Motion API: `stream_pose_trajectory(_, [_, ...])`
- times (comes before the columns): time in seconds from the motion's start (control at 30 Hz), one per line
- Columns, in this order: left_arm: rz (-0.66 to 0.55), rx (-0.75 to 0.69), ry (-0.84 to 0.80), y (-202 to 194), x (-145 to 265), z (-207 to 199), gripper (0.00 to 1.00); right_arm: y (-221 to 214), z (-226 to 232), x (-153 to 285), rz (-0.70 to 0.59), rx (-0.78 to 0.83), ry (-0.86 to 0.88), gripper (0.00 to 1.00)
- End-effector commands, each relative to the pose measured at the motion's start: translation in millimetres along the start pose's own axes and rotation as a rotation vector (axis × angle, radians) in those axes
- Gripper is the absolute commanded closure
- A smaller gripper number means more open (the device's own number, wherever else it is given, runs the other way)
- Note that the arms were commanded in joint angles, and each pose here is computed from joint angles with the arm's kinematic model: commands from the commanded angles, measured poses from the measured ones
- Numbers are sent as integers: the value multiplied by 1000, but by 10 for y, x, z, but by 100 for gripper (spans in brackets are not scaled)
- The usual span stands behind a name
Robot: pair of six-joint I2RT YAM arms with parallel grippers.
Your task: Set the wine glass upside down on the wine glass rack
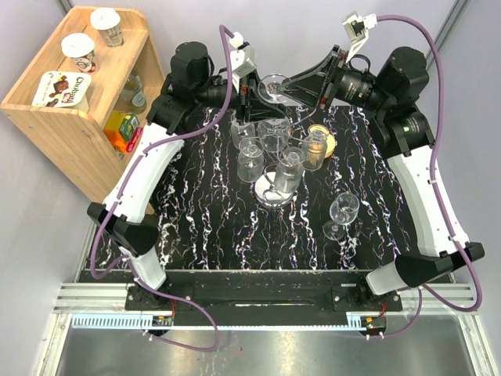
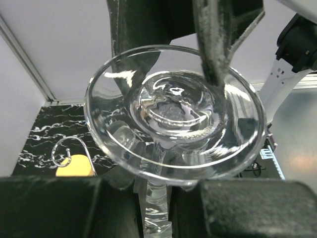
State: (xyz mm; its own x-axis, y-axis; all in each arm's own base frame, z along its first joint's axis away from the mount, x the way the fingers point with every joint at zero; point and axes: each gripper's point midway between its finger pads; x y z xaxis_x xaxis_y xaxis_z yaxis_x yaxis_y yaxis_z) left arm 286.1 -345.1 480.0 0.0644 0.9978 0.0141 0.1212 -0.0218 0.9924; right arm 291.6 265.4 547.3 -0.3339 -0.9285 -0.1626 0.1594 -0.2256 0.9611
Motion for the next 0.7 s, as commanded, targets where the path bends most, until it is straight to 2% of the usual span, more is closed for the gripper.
stream_pose_trajectory(0.0, [-78, -150, 6, 520, 140, -354, 100, 90, 102, 105, -20, 91, -10, 63])
stream_pose_trajectory(0.13, [-89, -171, 2, 598, 175, -437, 100, 118, 121, 141, -23, 103, -18, 87])
stream_pose_trajectory(0.2, [-92, -176, 0, 620, 187, -466, 100, 131, 109, 158, -26, 111, -32, 93])
stream_pose_trajectory(0.67, [-94, -200, -49, 672, 269, -713, 100, 173, -40, 251, -32, 140, -112, 97])
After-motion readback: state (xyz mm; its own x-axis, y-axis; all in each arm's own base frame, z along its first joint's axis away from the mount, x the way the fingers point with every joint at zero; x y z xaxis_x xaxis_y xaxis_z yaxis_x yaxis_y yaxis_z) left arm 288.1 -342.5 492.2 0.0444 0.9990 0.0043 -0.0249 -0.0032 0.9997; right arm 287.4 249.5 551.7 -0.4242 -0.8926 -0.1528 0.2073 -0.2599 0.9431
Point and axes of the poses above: each gripper's point midway between its finger pads, its own x axis back along the fingers, its own z axis along the line the jaws close on, y = z × x, and after that the axes turned 8 degrees about x, right-handed
